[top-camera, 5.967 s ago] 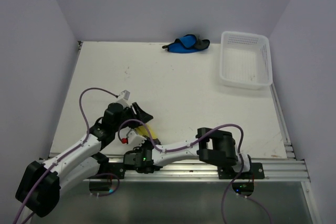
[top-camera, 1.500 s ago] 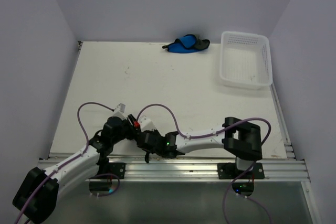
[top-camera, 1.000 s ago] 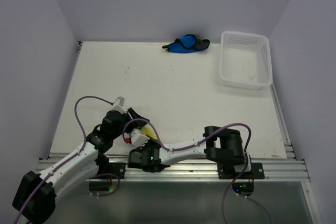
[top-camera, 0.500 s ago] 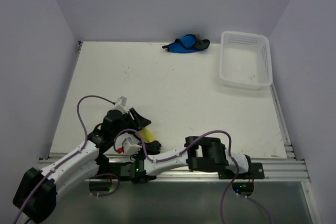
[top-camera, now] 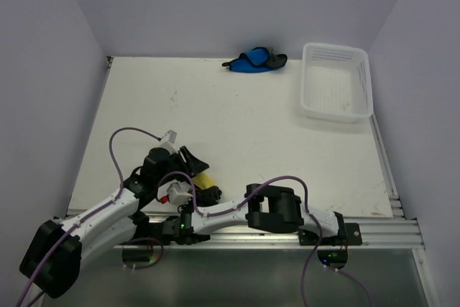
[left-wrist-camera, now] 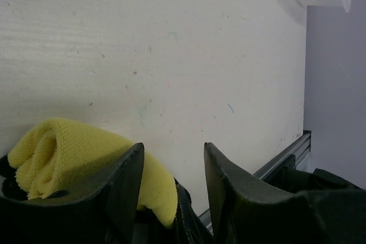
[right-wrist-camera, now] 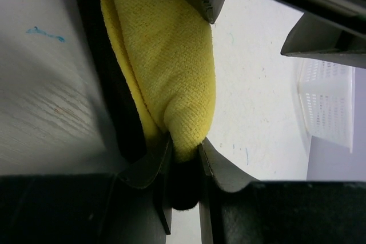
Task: Roll the towels
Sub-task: Roll the towel
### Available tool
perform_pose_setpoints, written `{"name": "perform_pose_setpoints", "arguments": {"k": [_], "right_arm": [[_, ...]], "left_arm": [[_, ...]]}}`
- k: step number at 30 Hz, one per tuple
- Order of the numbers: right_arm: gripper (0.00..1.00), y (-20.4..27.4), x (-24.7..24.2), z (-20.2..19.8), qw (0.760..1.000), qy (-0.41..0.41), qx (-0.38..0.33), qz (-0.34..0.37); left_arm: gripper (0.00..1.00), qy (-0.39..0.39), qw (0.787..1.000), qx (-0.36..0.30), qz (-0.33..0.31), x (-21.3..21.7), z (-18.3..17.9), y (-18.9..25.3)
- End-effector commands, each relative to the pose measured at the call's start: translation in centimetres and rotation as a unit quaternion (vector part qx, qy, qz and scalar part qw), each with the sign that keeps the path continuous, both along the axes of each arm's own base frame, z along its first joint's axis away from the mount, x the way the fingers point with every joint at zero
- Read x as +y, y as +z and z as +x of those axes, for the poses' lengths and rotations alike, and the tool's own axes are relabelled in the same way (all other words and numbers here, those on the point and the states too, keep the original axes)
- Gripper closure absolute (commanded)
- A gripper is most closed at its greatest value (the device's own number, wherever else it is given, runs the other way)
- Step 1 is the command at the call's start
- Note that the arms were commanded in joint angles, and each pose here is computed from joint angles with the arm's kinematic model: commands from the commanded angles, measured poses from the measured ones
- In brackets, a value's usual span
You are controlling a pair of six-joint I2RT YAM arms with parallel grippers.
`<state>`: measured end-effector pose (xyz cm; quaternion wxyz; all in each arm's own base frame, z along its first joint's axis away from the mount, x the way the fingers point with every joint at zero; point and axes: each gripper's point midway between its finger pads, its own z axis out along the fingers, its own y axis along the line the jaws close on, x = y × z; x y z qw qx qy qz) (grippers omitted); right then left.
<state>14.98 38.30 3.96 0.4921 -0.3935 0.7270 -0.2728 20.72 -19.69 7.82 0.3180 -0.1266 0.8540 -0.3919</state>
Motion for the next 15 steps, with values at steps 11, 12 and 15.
{"name": "perform_pose_setpoints", "arguments": {"k": [11, 12, 15], "right_arm": [[0.8, 0.3, -0.5, 0.1, 0.999, 0.002, 0.024, 0.039], [0.76, 0.2, -0.2, 0.0, 0.998, 0.004, 0.033, 0.051], [0.63, 0.8, -0.3, -0.3, 0.996, 0.005, 0.044, 0.082]], "left_arm": [[0.5, 0.014, 0.999, 0.038, 0.014, 1.3, -1.9, -5.3], [0.5, 0.015, 0.999, 0.042, 0.018, 1.4, -2.0, -5.6], [0.51, 0.02, 0.998, 0.048, 0.024, 1.7, -2.2, -6.1]]}}
